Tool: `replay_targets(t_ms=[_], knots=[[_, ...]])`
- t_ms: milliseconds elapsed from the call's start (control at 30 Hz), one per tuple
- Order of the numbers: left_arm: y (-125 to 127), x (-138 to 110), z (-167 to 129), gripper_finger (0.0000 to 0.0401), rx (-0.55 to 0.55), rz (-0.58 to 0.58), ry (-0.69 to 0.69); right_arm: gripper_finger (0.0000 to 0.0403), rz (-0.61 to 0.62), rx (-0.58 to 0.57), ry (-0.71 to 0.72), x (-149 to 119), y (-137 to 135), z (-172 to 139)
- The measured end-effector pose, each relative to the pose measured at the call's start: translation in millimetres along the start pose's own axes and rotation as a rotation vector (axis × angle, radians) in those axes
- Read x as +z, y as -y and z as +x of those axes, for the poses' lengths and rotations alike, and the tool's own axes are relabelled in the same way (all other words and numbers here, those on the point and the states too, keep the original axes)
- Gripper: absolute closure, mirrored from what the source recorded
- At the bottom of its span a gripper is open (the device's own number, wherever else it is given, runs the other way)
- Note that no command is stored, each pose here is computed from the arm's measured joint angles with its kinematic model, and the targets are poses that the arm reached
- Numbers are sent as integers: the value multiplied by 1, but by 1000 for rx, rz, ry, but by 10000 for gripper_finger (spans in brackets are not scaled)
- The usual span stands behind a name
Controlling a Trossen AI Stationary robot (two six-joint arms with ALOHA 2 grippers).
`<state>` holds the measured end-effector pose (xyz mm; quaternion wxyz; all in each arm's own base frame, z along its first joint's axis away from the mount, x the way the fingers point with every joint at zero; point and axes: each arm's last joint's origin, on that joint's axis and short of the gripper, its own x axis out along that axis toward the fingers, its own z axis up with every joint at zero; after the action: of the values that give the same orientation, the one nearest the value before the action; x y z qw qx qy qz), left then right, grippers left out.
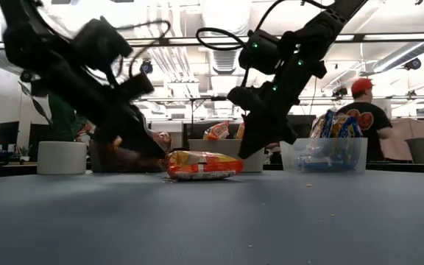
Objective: Sort Maruchan noodles
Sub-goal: Put the orange noodle pack into the white bin
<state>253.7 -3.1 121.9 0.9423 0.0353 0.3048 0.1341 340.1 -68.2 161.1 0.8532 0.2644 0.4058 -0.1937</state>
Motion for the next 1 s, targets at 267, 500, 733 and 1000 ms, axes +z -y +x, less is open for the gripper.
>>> replay_targets(t_ms=[267, 500, 733, 1000], knots=[[0, -1, 20, 400, -47, -4, -17, 321, 115, 167, -66, 12, 7, -3], [-2, 18, 4, 401, -123, 27, 67, 216, 122, 199, -65, 15, 7, -5], [-12, 25, -2, 401, -94, 96, 113, 137, 121, 284, -19, 23, 8, -5], [-10, 0, 20, 401, -83, 41, -11, 113, 138, 321, -37, 21, 10, 8]])
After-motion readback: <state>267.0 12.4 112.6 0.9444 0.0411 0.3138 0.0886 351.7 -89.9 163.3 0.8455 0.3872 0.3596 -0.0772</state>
